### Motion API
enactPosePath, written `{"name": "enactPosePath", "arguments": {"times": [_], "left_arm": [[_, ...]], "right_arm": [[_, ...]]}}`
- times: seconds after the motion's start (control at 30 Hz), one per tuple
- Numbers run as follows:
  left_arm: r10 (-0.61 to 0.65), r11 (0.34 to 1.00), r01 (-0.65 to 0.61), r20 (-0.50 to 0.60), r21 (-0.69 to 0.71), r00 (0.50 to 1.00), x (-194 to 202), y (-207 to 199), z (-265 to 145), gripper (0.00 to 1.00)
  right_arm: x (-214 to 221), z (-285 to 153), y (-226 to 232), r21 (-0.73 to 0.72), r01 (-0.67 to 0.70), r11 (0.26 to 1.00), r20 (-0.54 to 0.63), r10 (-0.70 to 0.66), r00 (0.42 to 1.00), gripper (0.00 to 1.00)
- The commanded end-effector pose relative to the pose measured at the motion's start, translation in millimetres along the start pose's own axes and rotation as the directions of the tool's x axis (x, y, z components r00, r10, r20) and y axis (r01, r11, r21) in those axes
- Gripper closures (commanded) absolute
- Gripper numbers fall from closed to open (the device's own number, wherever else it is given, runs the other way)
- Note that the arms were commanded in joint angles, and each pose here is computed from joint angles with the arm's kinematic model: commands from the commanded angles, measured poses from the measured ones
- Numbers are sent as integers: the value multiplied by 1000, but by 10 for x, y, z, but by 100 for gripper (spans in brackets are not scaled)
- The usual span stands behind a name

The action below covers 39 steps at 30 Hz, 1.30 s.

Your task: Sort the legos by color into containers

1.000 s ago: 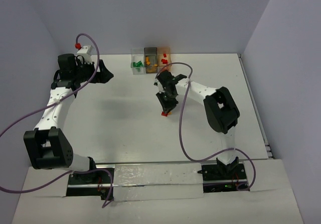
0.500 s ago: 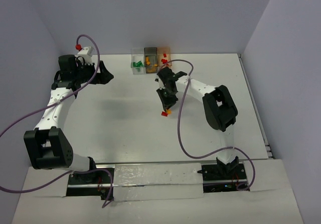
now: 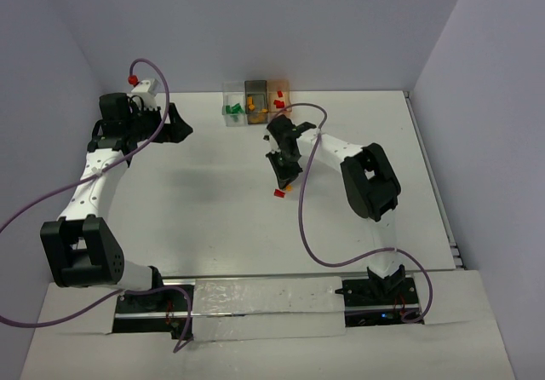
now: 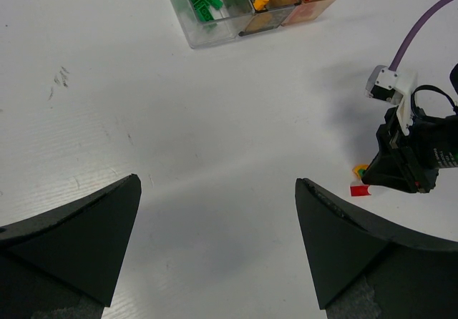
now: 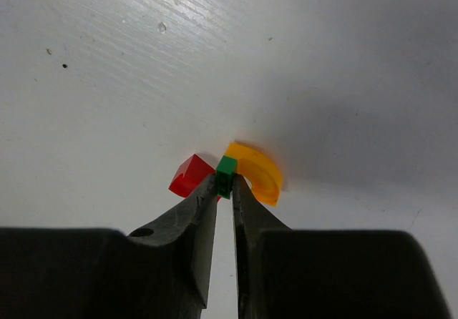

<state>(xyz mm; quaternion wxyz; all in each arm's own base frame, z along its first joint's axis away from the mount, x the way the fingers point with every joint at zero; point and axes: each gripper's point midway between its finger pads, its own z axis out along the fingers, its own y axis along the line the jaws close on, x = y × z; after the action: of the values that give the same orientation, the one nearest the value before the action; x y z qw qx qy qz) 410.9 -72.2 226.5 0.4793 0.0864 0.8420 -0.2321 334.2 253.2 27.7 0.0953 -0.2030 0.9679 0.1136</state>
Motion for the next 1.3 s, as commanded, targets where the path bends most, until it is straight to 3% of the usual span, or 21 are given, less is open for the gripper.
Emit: {"name": "enactPosePath", "arguments": {"times": [0.0,0.17,0.27,0.43,0.57,0.7,0.77,0.9,0.93,1.17,1.27], "left_arm": [[36,999,-36,47,-4,998,-161,-33,-54,1],[36,999,-36,43,2,998,-171,-41,-50,1],[40,999,-40,45,7,998,-197,-60,-65,1],[37,996,-39,25,84,999,-145,-189,-70,1],[24,971,-27,13,237,1000,-38,-440,-89,1],[-18,919,5,29,394,999,79,-727,-171,6],[3,892,-31,63,452,998,99,-893,-214,8],[80,842,-115,90,528,993,206,-1178,-297,11],[97,813,-132,91,567,991,246,-1311,-308,14],[94,743,-140,104,655,990,270,-1710,-252,20],[98,712,-142,102,688,990,299,-1872,-199,21]], "right_arm": [[-129,-38,-14,1,-5,1000,26,5,1000,85],[-166,-165,-17,-17,0,1000,34,0,999,99],[-238,-352,24,-60,12,998,62,-9,998,100],[-442,-848,202,-220,62,973,161,-26,987,100],[-582,-1323,450,-438,123,891,243,-14,970,100],[-630,-1708,683,-643,167,748,284,30,958,100],[-642,-1925,818,-750,183,636,285,61,957,100],[-651,-2137,958,-837,190,514,271,87,959,100],[-684,-2304,1037,-873,202,443,273,103,956,100],[-641,-2778,1202,-969,167,182,201,185,962,100],[-621,-2738,1199,-976,153,158,181,187,966,100]]}}
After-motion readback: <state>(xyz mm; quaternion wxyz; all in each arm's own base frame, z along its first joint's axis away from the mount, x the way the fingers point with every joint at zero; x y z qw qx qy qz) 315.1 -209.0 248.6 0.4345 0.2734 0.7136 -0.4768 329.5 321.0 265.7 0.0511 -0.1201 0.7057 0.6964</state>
